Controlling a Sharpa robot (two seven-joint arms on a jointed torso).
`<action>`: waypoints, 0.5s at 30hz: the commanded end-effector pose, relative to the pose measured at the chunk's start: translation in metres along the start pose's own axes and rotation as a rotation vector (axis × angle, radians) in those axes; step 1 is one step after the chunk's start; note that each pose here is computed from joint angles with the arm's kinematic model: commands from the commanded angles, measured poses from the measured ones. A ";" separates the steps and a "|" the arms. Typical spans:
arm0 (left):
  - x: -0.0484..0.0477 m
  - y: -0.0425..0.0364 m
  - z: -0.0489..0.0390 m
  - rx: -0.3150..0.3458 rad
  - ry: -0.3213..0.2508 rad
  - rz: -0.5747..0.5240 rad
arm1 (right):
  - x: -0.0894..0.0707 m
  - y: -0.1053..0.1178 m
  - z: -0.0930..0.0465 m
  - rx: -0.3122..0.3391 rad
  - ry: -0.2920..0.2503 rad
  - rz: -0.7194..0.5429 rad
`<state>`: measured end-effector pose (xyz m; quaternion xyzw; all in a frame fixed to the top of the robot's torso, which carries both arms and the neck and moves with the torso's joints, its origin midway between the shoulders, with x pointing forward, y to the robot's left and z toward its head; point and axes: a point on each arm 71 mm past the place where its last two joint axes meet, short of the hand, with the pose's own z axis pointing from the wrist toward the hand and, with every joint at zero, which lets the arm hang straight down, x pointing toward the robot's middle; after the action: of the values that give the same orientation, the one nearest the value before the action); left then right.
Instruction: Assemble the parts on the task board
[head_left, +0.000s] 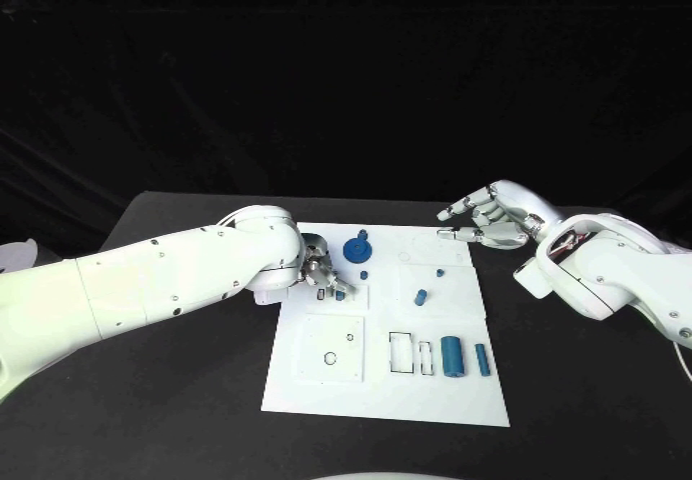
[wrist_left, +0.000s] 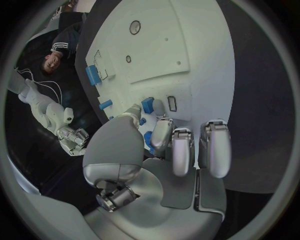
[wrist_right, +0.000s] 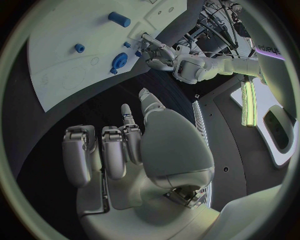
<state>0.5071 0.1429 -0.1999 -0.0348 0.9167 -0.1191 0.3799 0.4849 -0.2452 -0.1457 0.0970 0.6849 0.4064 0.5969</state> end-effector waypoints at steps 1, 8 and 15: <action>-0.0017 0.0008 -0.0020 0.003 -0.023 -0.034 | 0.001 0.000 0.000 -0.005 0.012 -0.005; -0.0100 0.0033 -0.0093 0.026 -0.045 -0.116 | 0.001 -0.001 0.001 -0.002 0.011 -0.005; -0.0253 0.0087 -0.0196 0.059 -0.006 -0.199 | 0.001 -0.003 0.001 0.001 0.013 -0.003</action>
<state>0.5132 0.1612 -0.1714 -0.0993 0.8994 -0.1588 0.3950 0.4873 -0.2471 -0.1473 0.0994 0.6858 0.4031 0.5977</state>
